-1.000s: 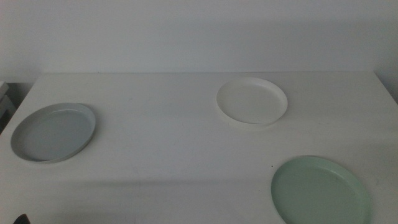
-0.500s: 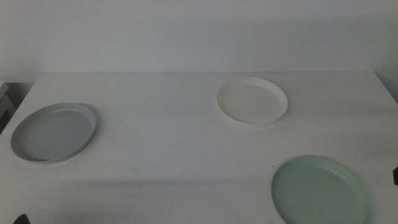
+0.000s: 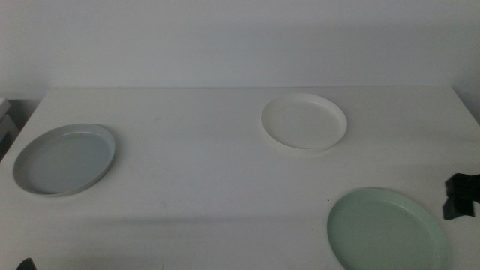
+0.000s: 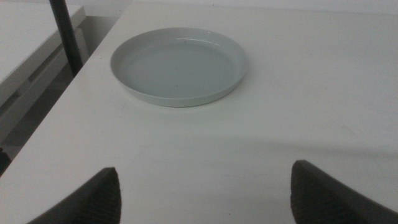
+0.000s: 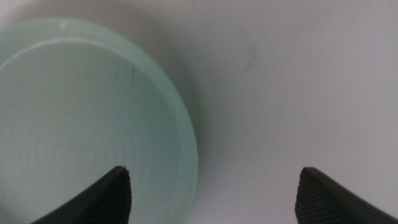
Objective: Stack the three bowls on top of each other.
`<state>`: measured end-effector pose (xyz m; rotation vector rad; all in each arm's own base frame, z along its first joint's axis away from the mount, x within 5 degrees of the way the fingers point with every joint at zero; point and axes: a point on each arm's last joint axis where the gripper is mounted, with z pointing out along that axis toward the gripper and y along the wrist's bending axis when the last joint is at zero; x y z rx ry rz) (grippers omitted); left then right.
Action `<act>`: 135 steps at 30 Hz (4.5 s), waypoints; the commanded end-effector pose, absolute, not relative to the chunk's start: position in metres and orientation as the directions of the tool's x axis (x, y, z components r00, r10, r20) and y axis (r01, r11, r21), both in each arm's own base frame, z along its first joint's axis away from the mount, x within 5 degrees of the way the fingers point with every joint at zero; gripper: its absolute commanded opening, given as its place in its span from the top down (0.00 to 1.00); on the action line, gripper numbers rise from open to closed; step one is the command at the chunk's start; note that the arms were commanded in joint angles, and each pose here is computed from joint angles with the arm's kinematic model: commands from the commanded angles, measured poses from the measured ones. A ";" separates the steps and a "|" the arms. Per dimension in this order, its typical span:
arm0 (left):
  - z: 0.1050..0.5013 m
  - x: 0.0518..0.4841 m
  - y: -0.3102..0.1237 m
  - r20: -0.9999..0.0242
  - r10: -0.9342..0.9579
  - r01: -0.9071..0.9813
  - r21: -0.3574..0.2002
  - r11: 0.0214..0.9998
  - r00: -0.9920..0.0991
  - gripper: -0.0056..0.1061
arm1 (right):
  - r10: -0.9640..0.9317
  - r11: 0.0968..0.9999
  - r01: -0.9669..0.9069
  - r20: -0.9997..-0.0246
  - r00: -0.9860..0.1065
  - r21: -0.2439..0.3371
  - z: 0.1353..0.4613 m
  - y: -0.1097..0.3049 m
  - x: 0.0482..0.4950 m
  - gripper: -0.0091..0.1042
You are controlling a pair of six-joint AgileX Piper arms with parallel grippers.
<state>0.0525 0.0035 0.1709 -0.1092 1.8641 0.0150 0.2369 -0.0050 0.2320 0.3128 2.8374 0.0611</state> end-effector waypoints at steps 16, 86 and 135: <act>0.176 0.054 0.003 -0.975 -0.078 -0.081 -0.062 0.995 -0.207 0.14 | 0.252 0.967 0.239 -0.195 -0.948 0.084 0.178 -0.006 0.277 0.27; 0.176 0.054 0.003 -0.975 -0.078 -0.081 -0.062 0.995 -0.207 0.14 | -0.035 0.962 -0.142 -0.412 -0.911 0.231 0.251 0.170 0.365 0.40; 0.176 0.054 0.003 -0.975 -0.078 -0.081 -0.062 0.995 -0.208 0.14 | 0.079 0.958 -0.123 -0.651 -0.755 0.259 0.283 0.117 0.412 0.92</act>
